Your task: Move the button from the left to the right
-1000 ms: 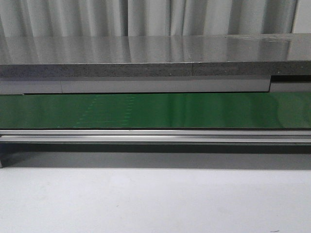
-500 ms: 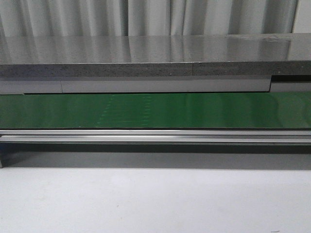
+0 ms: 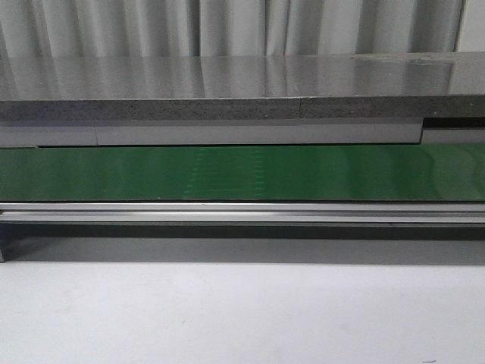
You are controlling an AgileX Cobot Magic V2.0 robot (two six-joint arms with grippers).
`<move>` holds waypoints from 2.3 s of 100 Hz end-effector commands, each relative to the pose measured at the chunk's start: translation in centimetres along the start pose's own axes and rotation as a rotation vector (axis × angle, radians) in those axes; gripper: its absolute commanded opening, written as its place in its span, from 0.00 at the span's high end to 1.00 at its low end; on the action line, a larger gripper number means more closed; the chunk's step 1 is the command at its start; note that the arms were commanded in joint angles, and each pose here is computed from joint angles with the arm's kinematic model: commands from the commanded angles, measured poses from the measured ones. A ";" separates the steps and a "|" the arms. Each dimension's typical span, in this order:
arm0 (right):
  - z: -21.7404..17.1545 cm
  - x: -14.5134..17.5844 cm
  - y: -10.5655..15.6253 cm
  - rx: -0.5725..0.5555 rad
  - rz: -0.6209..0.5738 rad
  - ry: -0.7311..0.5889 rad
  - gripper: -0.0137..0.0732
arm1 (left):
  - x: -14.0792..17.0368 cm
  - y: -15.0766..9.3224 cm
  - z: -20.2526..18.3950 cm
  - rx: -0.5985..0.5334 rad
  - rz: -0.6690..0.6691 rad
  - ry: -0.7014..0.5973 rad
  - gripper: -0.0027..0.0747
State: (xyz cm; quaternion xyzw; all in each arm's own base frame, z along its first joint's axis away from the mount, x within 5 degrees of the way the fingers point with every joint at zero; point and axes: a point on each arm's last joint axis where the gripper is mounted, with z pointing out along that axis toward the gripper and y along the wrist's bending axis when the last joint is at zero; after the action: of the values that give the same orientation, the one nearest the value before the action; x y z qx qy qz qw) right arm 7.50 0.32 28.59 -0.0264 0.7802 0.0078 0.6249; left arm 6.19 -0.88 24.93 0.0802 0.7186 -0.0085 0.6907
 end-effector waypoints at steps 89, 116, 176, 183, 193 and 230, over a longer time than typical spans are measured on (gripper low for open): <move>-0.2 8.3 0.3 -0.009 -0.009 -0.238 0.98 | -1.6 0.3 -0.1 -0.017 -0.014 -0.099 0.96; 0.1 9.0 0.3 -0.011 -0.008 -0.231 0.98 | -1.6 0.3 -0.1 -0.017 -0.014 -0.099 0.96; 0.1 9.0 0.3 -0.011 -0.008 -0.231 0.98 | -1.6 0.3 -0.1 -0.017 -0.014 -0.099 0.96; 0.1 9.0 0.3 -0.011 -0.008 -0.231 0.98 | -1.6 0.3 -0.1 -0.017 -0.014 -0.099 0.96; 0.1 9.0 0.3 -0.011 -0.008 -0.231 0.98 | -1.6 0.3 -0.1 -0.017 -0.014 -0.099 0.96; 0.1 9.0 0.3 -0.011 -0.008 -0.231 0.98 | -1.5 0.3 -0.1 -0.017 -0.014 -0.098 0.96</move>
State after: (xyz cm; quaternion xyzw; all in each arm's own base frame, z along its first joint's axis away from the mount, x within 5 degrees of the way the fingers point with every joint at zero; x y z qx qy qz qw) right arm 5.66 0.30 18.91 -0.0273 0.7390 0.0134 0.6731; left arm 6.19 -0.88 24.93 0.0802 0.7186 -0.0085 0.6907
